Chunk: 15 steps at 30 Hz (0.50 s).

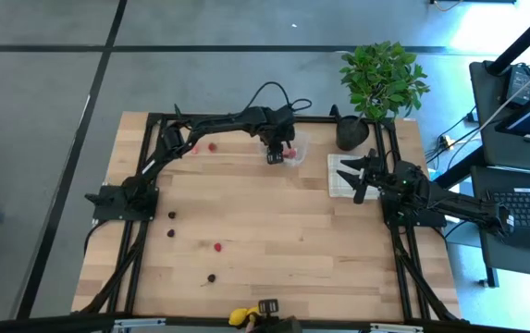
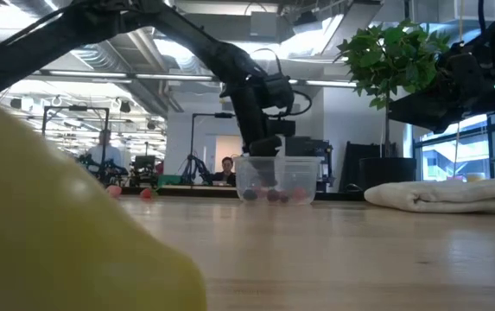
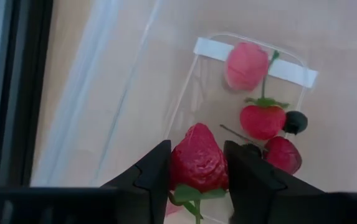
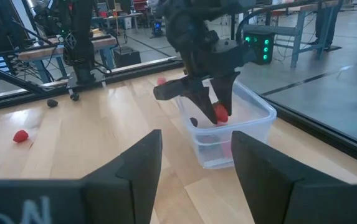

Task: Pick and placing Produce into tupperware
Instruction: Put the bottom strawberry into the transparent container

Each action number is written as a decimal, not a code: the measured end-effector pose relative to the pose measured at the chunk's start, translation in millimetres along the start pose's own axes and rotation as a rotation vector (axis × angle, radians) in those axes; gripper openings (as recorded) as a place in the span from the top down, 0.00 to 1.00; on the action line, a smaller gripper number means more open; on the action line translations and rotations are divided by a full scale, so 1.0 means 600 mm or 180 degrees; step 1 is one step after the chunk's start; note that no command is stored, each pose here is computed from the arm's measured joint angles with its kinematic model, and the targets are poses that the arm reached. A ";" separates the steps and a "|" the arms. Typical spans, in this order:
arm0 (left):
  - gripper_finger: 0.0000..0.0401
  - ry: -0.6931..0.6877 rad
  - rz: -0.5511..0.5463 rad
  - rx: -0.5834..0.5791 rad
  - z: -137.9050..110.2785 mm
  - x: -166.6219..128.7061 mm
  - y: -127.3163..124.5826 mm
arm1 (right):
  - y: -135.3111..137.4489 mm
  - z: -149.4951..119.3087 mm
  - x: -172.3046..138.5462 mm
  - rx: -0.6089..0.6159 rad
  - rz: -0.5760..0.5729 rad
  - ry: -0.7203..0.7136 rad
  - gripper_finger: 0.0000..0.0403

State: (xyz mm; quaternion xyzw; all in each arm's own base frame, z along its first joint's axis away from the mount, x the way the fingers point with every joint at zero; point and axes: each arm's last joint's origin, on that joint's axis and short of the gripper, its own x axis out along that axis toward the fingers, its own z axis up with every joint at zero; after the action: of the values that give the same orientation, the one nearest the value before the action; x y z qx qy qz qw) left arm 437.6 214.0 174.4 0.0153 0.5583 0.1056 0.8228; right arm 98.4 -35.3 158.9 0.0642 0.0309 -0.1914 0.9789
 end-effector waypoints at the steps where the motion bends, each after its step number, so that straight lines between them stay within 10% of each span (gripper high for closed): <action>1: 0.67 0.0004 -0.0001 0.0001 0.000 0.000 0.000 | 0.000 0.000 0.000 -0.0001 0.0001 0.0000 0.52; 15: 0.68 0.0000 -0.0011 0.0002 0.000 0.000 0.000 | 0.000 0.000 0.000 -0.0013 0.0001 -0.0001 0.52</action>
State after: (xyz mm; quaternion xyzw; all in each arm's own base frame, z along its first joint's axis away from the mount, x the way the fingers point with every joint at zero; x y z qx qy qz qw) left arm 437.7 213.7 174.3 0.0146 0.5583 0.1041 0.8229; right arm 98.4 -35.3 158.9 0.0621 0.0311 -0.1912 0.9791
